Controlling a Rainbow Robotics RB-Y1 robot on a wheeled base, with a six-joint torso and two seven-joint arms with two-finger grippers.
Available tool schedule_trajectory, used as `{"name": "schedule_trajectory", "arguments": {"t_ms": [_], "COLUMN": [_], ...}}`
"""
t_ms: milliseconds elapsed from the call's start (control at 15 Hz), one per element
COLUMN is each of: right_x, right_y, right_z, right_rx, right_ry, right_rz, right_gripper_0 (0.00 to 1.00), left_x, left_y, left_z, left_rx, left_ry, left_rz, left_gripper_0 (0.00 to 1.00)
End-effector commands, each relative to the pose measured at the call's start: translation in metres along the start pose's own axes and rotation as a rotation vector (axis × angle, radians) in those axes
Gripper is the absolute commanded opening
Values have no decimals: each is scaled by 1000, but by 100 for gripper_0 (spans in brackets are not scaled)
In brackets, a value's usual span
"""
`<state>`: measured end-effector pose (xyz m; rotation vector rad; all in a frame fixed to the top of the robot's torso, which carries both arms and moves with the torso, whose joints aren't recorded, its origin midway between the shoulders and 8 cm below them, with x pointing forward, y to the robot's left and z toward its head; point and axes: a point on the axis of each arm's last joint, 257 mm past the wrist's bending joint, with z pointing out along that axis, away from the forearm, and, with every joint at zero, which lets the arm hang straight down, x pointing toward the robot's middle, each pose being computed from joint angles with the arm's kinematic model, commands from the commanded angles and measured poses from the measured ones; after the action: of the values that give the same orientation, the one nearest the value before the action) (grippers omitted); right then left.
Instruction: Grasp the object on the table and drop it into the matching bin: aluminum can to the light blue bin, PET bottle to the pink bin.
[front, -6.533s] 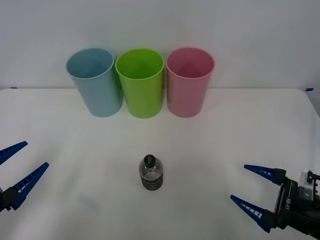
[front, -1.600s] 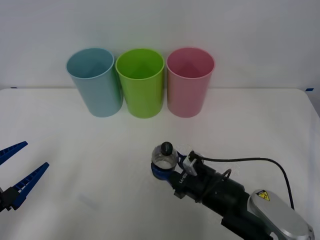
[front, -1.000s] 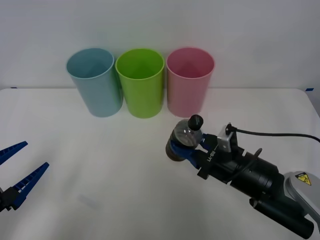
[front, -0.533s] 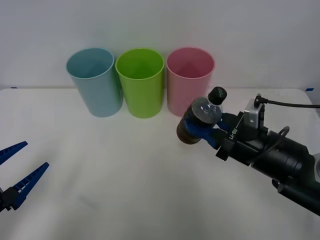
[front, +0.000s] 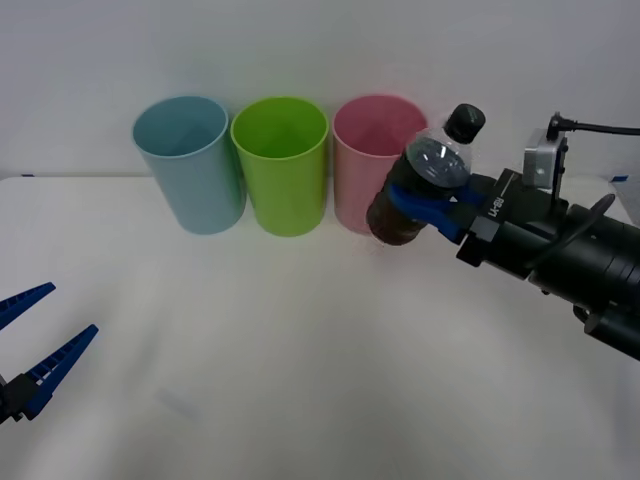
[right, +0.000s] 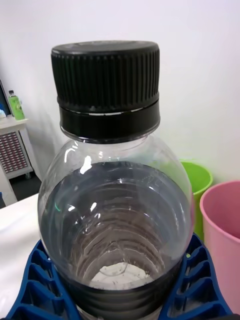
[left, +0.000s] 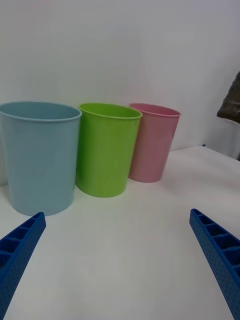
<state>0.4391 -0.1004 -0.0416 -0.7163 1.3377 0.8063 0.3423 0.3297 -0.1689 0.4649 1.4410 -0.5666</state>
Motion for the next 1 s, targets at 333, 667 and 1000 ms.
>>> {"name": "schedule_trajectory", "arguments": {"t_ms": [333,667,1000], "right_x": [-36,-50,-50], "right_y": [-38,-86,-133], "right_z": [13,27,59], "right_rx": [53,116,194], "right_ry": [-27,-44,-54], "right_rz": [16,7,-7], "right_gripper_0": [0,0,0], "left_x": [0,0,0], "left_y": [0,0,0], "left_z": [0,0,0], "left_rx": [0,0,0], "left_ry": [0,0,0], "left_rz": [0,0,0], "left_gripper_0": [100,100,100]}}
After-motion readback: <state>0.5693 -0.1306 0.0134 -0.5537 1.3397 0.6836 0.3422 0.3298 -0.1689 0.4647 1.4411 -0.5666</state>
